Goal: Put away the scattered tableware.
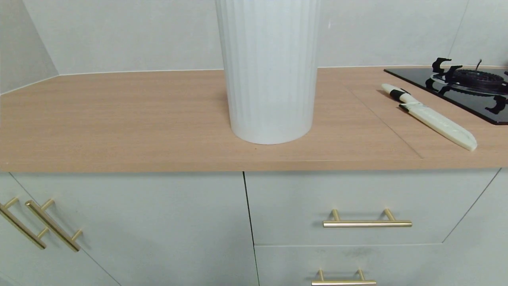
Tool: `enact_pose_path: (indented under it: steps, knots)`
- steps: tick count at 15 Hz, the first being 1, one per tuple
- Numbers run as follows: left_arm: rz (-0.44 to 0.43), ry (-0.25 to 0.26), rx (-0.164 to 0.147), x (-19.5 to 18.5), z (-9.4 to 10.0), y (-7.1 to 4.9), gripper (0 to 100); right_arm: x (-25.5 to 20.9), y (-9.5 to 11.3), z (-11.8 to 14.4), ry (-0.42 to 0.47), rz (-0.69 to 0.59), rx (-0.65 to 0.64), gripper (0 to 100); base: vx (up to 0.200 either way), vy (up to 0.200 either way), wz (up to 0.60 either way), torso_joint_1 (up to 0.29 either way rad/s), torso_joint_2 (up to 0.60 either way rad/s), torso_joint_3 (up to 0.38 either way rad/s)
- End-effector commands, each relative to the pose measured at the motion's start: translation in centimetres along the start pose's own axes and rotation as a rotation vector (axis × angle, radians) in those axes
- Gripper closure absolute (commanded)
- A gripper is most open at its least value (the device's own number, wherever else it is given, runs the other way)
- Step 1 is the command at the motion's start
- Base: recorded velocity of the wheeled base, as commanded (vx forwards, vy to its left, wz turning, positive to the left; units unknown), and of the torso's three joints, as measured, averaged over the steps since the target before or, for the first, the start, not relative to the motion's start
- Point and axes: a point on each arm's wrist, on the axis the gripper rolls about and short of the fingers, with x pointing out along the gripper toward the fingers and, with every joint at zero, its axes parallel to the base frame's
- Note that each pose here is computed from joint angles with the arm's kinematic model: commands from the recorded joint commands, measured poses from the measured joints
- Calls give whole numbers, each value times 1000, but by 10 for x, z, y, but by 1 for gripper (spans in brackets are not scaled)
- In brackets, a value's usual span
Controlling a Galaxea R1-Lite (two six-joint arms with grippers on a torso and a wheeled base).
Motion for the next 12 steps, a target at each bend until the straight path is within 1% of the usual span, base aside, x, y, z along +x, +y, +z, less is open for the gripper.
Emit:
enact_pose_path:
  steps: [1, 12]
  knots:
    - [1, 0, 0, 0, 0, 0, 0, 0, 0, 0, 1, 0, 0, 0, 0, 0, 0, 0, 0, 0]
    - [1, 0, 0, 0, 0, 0, 0, 0, 0, 0, 2, 0, -2, 0, 0, 0, 0, 0, 0, 0]
